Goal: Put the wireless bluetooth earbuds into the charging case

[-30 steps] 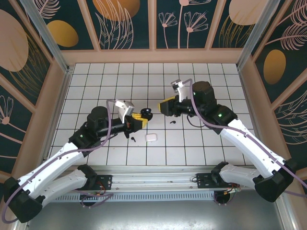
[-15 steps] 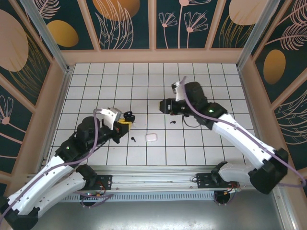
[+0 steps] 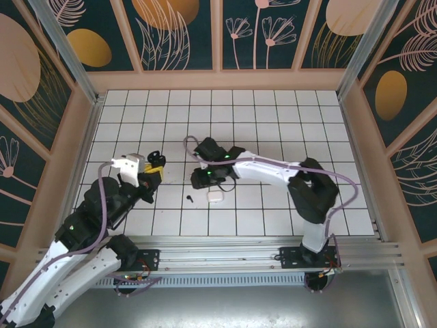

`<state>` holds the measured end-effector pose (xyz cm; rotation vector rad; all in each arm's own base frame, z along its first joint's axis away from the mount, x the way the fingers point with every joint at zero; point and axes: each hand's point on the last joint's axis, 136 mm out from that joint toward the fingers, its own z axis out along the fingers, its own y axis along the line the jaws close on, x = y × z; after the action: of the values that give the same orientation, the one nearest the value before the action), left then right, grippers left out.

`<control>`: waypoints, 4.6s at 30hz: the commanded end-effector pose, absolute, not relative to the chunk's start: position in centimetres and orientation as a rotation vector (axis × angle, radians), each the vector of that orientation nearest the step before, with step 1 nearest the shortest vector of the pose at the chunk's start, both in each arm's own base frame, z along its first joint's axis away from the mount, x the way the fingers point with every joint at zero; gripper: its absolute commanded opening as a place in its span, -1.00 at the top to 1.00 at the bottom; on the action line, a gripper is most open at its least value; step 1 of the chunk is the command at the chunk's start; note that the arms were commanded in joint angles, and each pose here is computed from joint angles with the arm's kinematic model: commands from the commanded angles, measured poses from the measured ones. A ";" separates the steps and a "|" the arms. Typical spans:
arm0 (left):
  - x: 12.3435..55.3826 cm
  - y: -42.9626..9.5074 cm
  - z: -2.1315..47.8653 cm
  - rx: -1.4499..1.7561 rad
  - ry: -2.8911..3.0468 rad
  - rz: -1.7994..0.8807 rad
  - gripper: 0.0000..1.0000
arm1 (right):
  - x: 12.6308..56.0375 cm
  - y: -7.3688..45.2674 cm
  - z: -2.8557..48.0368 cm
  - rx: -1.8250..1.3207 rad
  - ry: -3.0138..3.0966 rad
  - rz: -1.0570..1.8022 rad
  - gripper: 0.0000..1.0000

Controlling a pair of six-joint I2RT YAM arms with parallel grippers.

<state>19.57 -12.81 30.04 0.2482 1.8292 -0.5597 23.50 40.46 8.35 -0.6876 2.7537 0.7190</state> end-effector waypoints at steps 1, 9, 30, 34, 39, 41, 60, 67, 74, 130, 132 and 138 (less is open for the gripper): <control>19.3 -10.5 32.0 0.122 1.790 -0.533 1.00 | 22.6 41.5 7.7 -0.804 2.762 0.629 0.26; 19.2 -9.8 32.3 0.095 1.777 -0.521 1.00 | 20.9 42.8 4.7 -1.000 2.805 0.414 0.19; 19.2 -9.8 32.2 0.097 1.776 -0.515 1.00 | 20.9 43.0 1.9 -1.073 2.808 0.131 0.21; 19.2 -9.9 32.3 0.099 1.774 -0.520 1.00 | 20.7 42.9 1.5 -1.082 2.817 0.117 0.24; 19.2 -9.9 32.3 0.099 1.774 -0.521 1.00 | 20.6 42.9 1.2 -1.090 2.820 0.113 0.36; 19.1 -9.9 32.4 0.100 1.774 -0.523 1.00 | 20.4 43.1 1.2 -1.095 2.821 0.119 0.45; 19.1 -11.8 32.2 0.161 1.784 -0.603 1.00 | 24.4 41.2 10.2 -0.837 2.665 0.329 0.68; 19.3 -15.2 30.8 0.256 1.795 -0.739 1.00 | 27.0 38.3 17.0 -0.618 2.522 0.480 0.68; 19.0 -19.0 29.7 0.364 1.748 -0.930 1.00 | 27.4 34.0 25.2 -0.480 2.255 0.720 0.73; 17.1 -24.9 30.6 0.738 1.480 -1.139 1.00 | 15.6 36.7 33.5 -1.097 1.786 1.070 0.88; 17.1 -25.0 30.7 0.744 1.477 -1.143 1.00 | 15.5 36.5 33.2 -1.110 1.803 1.055 0.88; 16.7 -25.2 30.7 0.764 1.475 -1.160 1.00 | 15.3 36.2 33.1 -1.147 1.819 1.033 0.89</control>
<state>16.77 -25.27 28.63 0.7571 1.5633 -1.1694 16.38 36.41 33.48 -1.0717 1.7990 1.0303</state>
